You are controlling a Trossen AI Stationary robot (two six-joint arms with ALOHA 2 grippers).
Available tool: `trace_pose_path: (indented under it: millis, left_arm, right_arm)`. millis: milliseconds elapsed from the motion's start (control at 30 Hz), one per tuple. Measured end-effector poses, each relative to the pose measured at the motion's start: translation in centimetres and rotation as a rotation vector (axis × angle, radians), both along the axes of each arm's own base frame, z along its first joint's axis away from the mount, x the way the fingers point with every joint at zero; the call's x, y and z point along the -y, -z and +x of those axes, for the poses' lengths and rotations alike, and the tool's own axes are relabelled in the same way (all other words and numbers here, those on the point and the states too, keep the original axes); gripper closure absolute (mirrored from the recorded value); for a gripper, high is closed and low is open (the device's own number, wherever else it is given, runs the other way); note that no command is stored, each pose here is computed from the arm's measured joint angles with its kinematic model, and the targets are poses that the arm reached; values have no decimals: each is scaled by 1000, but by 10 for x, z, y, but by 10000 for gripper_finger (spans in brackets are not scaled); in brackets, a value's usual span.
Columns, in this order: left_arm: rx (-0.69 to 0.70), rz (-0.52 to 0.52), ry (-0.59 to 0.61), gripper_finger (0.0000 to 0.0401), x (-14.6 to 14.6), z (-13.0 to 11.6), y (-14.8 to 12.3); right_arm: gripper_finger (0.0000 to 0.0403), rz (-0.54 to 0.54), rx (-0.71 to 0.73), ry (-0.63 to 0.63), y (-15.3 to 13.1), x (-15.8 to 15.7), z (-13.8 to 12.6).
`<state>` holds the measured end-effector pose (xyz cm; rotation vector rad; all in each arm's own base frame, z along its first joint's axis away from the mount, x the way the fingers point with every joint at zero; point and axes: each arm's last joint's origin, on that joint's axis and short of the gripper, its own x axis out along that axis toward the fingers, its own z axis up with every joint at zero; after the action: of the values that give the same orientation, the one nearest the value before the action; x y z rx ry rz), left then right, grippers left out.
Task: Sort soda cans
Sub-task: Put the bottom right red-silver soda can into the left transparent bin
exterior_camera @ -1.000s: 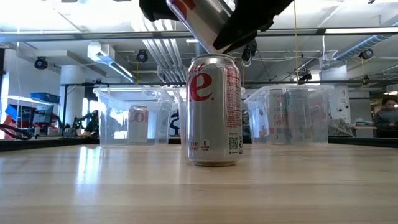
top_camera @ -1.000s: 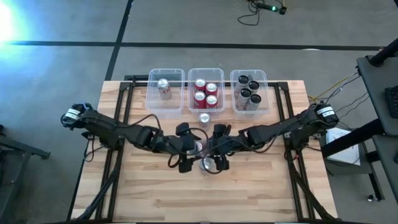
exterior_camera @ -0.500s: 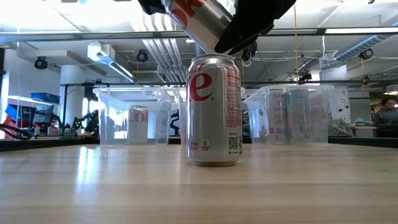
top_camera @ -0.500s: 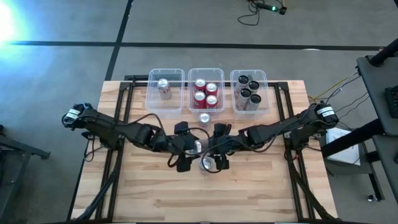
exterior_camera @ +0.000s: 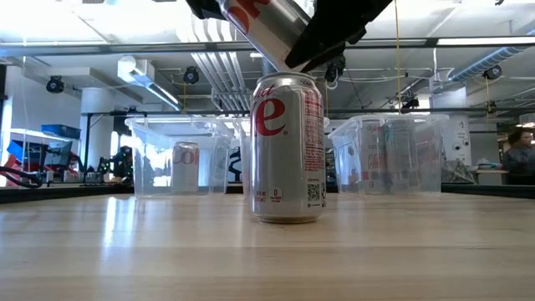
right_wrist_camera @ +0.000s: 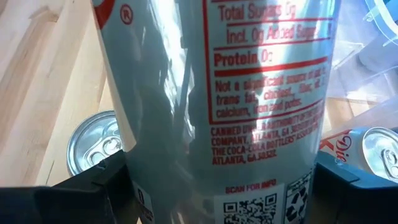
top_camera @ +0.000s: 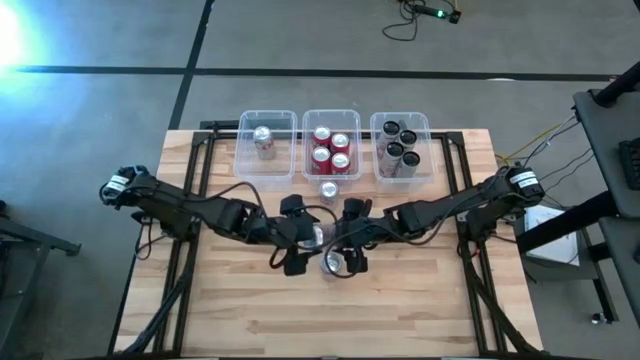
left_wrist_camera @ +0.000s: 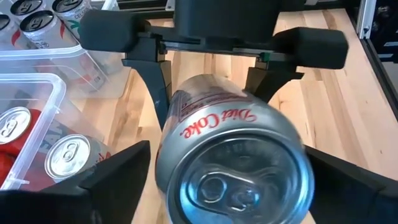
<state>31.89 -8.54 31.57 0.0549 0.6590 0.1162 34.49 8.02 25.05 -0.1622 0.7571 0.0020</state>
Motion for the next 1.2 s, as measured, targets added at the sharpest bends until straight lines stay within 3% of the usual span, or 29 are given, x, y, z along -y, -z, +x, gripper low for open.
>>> trace_pose_path:
  millis: [233,533,700,967,1200]
  left_arm:
    - [-5,-4,-13,29,-1,1,2]
    - [7,1,-7,120,-1,2,1]
    - [-12,15,7,120,-3,-1,-4]
    - [10,40,-23,120,-14,-22,-39]
    - [-31,110,-197,120,-43,-51,-68]
  right_arm:
    - [103,1,1,0,0,0,0]
    - [91,-1,0,11,0,0,0]
    - [69,-7,17,-12,-8,1,-3]
    - [51,-26,108,3,-44,7,-25]
    - [49,-95,137,96,-72,18,-56]
